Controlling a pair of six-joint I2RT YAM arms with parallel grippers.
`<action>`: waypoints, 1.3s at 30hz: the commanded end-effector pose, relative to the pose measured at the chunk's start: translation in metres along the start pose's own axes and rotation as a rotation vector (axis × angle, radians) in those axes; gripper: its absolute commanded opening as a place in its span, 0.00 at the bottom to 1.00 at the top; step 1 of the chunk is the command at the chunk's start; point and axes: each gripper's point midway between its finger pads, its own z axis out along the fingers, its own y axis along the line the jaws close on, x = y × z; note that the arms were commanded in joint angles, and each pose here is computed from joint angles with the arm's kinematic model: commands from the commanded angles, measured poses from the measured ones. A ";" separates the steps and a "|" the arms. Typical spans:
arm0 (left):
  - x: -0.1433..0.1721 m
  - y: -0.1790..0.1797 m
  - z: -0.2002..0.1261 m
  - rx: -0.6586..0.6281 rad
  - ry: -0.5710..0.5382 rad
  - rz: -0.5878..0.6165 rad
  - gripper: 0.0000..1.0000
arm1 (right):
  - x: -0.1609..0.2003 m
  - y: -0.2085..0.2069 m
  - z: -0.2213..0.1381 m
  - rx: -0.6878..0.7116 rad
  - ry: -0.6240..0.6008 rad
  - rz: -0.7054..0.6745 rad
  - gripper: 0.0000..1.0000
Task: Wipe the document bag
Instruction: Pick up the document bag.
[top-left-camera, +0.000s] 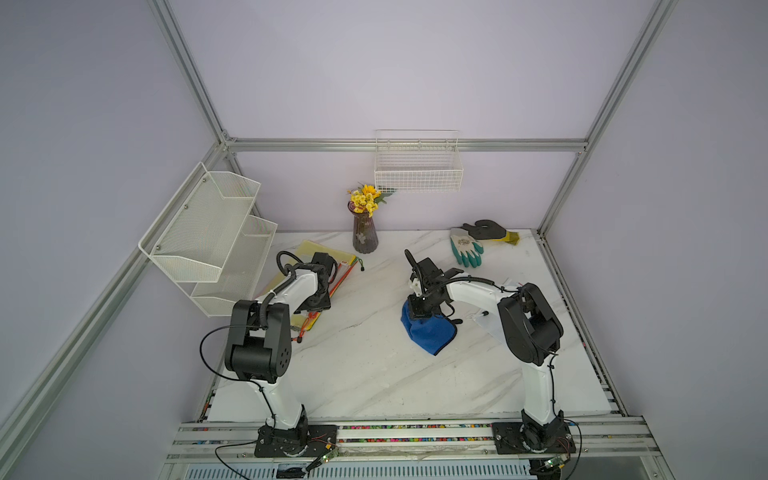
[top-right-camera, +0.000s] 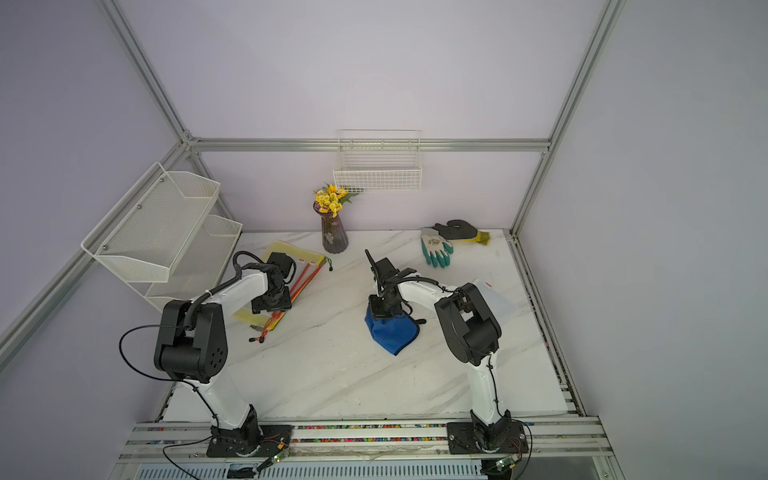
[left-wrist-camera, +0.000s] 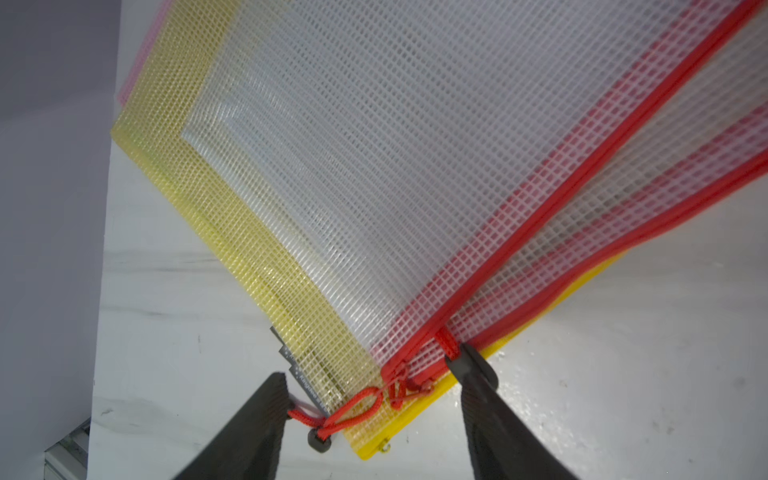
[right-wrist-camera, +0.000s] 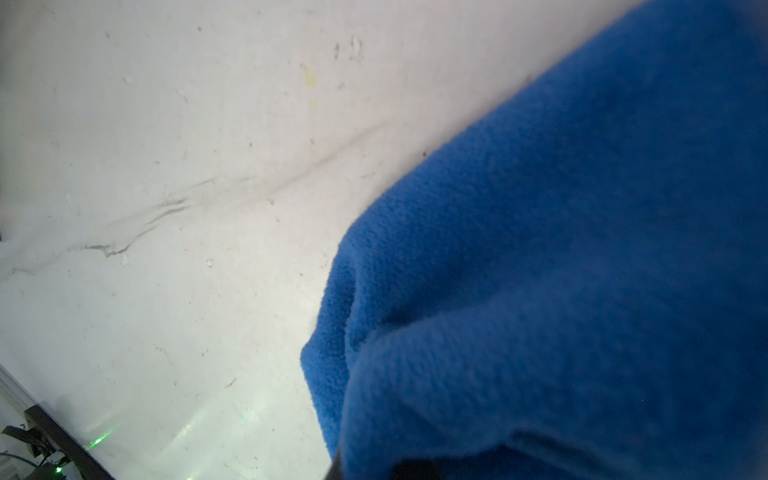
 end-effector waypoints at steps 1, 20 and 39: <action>-0.022 0.002 0.000 -0.022 -0.049 0.017 0.69 | 0.022 -0.012 0.017 0.027 0.073 0.001 0.00; 0.014 -0.010 0.061 -0.056 0.156 0.125 0.61 | 0.015 -0.015 0.026 0.049 0.072 0.009 0.00; 0.000 -0.018 0.056 0.068 0.108 0.190 0.00 | 0.018 -0.021 0.025 0.062 0.046 0.049 0.00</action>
